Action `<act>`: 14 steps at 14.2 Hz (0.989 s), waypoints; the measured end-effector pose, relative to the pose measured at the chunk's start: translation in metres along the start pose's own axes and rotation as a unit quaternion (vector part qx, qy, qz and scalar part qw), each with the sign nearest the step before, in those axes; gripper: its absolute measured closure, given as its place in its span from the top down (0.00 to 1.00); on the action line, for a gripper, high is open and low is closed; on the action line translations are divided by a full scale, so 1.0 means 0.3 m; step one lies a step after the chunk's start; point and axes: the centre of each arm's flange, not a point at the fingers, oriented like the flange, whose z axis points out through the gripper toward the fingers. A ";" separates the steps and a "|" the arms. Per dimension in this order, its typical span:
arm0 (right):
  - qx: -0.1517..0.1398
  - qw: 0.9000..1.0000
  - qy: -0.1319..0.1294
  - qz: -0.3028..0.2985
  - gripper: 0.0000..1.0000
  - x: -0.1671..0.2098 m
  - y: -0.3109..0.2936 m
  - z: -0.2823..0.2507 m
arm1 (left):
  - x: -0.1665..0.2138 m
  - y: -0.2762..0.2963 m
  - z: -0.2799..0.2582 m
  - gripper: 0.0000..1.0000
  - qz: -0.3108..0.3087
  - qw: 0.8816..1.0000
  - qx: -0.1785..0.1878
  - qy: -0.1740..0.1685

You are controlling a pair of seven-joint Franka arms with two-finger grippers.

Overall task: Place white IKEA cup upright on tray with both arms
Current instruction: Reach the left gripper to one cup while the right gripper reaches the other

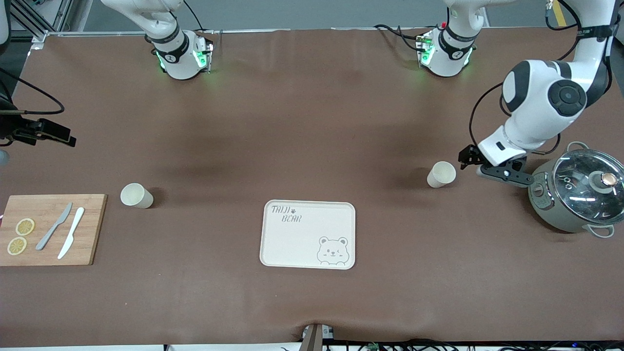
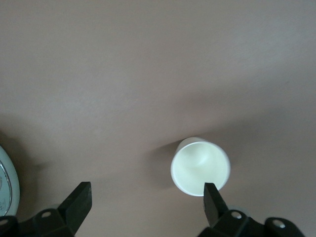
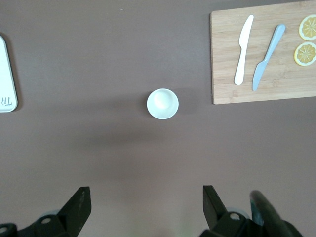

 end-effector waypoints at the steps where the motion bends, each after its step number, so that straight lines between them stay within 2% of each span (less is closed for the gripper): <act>1: 0.000 1.000 -0.002 0.002 1.00 0.006 0.007 0.008 | -0.003 -0.023 0.026 1.00 -0.001 1.000 -0.003 -0.003; 8: 0.000 0.999 -0.034 0.005 1.00 0.137 0.025 0.218 | 0.012 -0.025 0.155 1.00 -0.002 1.000 -0.012 0.003; 14: 0.001 0.998 -0.066 0.011 1.00 0.192 0.048 0.354 | -0.029 0.004 0.224 1.00 -0.015 0.999 -0.019 0.028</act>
